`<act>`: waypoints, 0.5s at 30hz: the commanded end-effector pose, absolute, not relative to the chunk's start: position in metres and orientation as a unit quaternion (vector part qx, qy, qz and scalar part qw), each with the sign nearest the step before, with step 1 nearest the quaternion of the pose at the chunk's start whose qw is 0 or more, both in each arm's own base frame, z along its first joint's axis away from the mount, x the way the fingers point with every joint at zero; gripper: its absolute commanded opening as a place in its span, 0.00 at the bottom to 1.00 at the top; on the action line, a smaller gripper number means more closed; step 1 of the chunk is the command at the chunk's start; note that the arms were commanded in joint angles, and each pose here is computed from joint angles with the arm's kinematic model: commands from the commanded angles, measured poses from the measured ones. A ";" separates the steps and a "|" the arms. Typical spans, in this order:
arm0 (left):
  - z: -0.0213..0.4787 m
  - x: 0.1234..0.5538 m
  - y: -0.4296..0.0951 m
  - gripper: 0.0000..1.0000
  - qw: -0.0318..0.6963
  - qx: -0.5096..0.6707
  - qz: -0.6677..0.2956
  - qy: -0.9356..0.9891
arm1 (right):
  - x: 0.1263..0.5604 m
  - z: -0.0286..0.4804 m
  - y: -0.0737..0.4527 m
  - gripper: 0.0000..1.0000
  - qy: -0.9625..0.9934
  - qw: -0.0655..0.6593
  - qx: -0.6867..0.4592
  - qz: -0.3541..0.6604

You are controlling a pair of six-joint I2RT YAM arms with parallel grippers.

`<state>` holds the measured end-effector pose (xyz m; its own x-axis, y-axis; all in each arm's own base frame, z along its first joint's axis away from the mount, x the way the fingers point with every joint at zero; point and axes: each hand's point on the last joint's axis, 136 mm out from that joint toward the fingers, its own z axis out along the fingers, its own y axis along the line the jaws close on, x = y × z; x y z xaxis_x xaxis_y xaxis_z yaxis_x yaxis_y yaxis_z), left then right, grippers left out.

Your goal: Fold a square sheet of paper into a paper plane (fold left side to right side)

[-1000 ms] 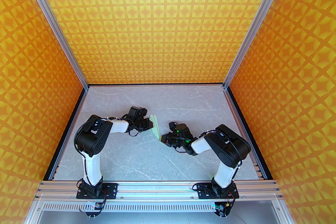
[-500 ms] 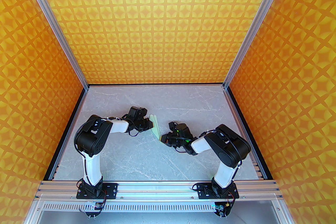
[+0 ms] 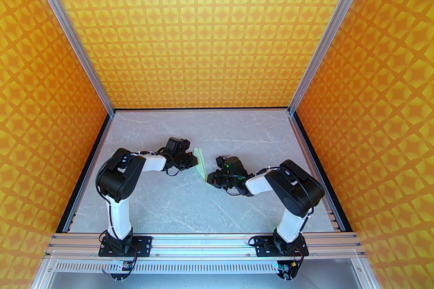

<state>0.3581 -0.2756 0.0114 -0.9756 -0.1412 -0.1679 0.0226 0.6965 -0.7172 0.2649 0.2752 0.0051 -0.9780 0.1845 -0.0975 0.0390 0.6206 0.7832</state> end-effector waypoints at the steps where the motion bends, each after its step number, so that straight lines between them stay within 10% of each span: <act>1: 0.000 0.359 -0.274 0.10 0.100 -0.037 -0.383 0.917 | 0.249 -0.027 0.252 0.04 0.932 0.057 0.074 0.350; 15: 0.011 0.367 -0.278 0.10 0.104 -0.026 -0.382 0.918 | 0.237 -0.041 0.228 0.02 0.962 0.021 0.075 0.261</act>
<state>0.3604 -0.2767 0.0125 -0.9765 -0.1397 -0.1640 0.0202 0.6986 -0.7152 0.2661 0.2709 0.0031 -0.9860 0.1359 -0.0963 0.0306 0.7161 0.6974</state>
